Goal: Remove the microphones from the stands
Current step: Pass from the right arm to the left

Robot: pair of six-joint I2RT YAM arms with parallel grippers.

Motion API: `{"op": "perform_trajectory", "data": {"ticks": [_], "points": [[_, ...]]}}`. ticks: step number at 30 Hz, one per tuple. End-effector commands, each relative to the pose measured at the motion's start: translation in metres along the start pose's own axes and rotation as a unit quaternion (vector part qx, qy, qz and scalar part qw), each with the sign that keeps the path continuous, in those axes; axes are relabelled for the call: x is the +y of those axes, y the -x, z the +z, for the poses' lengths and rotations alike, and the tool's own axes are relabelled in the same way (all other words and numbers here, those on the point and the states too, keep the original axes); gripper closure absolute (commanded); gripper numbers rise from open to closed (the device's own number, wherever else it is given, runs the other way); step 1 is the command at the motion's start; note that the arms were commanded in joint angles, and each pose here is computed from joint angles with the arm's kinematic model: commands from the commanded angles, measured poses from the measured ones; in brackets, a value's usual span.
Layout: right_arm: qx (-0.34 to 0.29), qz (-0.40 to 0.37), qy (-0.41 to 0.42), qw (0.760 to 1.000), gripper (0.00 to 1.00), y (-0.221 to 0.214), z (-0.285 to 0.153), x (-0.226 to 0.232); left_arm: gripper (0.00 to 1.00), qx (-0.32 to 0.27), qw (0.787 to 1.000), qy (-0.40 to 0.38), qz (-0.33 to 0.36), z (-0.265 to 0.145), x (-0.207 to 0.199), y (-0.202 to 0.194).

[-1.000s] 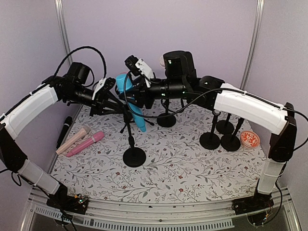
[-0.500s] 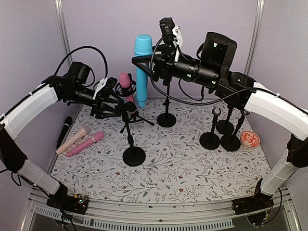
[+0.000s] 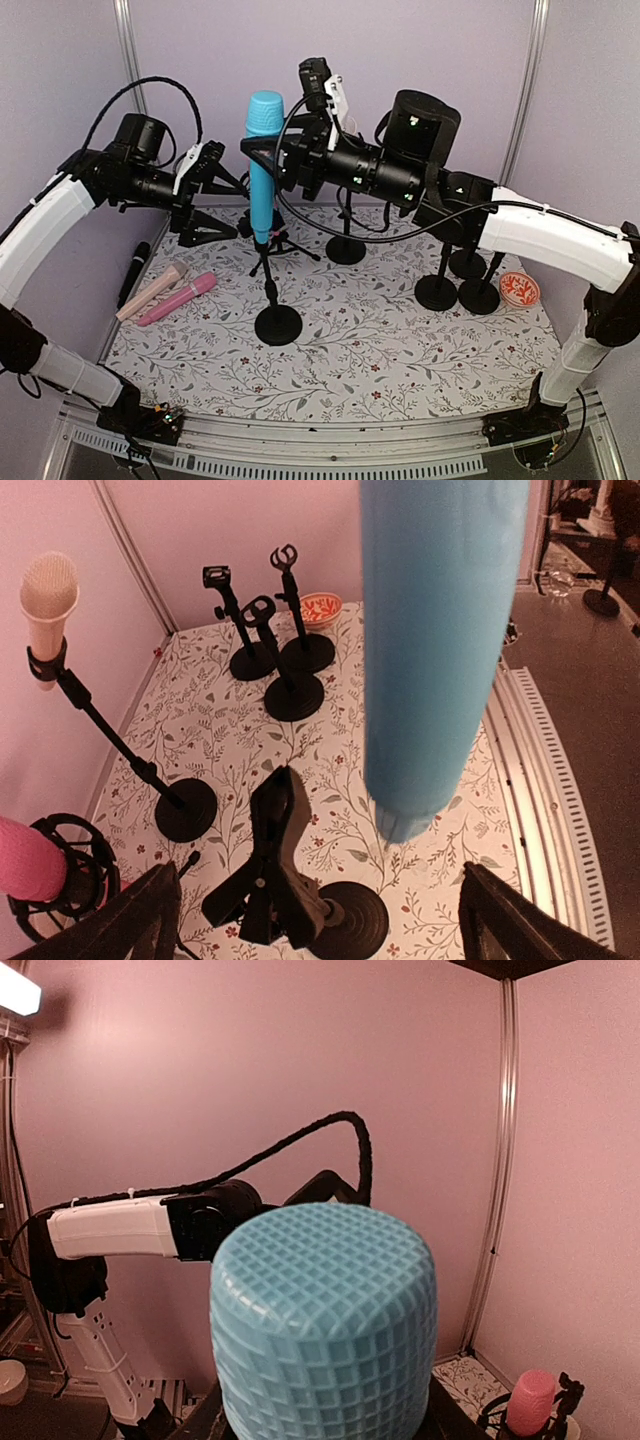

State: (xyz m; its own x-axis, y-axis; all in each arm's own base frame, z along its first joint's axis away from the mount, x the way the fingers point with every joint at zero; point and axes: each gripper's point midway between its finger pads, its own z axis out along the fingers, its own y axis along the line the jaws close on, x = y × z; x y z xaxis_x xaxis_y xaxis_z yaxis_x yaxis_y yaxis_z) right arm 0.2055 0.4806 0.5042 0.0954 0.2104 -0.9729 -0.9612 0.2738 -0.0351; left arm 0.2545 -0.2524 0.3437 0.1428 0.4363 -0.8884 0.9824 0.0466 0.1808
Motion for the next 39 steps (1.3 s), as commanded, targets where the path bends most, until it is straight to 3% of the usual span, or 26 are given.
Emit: {"op": "perform_trajectory", "data": {"ticks": [1,10,12,15,17,19,21,26,34,39], "points": [[-0.027,0.004,-0.022,0.999,0.87,-0.014,0.021,0.008,0.04,-0.049,0.998,-0.043,-0.004,-0.025,-0.038,0.038],[-0.077,0.002,-0.021,0.997,0.93,-0.037,0.058,0.037,0.22,-0.065,0.996,-0.057,-0.022,-0.037,-0.052,0.043],[-0.082,0.007,-0.018,0.996,0.93,-0.041,0.064,0.041,0.31,-0.064,0.996,-0.052,-0.025,-0.039,-0.051,0.040],[-0.081,0.008,-0.014,0.997,0.91,-0.047,0.070,0.045,0.55,-0.061,0.997,-0.037,-0.040,-0.046,-0.043,0.032],[-0.076,0.006,-0.013,0.997,0.80,-0.051,0.071,0.046,0.73,-0.059,0.997,-0.023,-0.042,-0.053,-0.038,0.028],[-0.070,0.003,-0.016,0.997,0.54,-0.052,0.069,0.045,0.88,-0.049,0.998,-0.004,-0.039,-0.059,-0.035,0.021],[-0.070,-0.003,-0.028,0.997,0.35,-0.045,0.062,0.041,0.95,-0.033,0.999,0.020,-0.033,-0.064,-0.032,0.011],[-0.063,-0.026,-0.064,0.996,0.18,-0.032,0.038,0.028,1.00,0.043,0.995,0.085,-0.028,-0.067,-0.021,-0.034],[-0.035,-0.026,-0.126,0.991,0.16,-0.030,-0.011,-0.003,1.00,0.183,0.965,0.169,-0.085,-0.072,-0.009,-0.154],[-0.006,-0.005,-0.158,0.987,0.15,-0.046,-0.039,-0.022,1.00,0.281,0.932,0.195,-0.118,-0.071,-0.016,-0.241]]}}
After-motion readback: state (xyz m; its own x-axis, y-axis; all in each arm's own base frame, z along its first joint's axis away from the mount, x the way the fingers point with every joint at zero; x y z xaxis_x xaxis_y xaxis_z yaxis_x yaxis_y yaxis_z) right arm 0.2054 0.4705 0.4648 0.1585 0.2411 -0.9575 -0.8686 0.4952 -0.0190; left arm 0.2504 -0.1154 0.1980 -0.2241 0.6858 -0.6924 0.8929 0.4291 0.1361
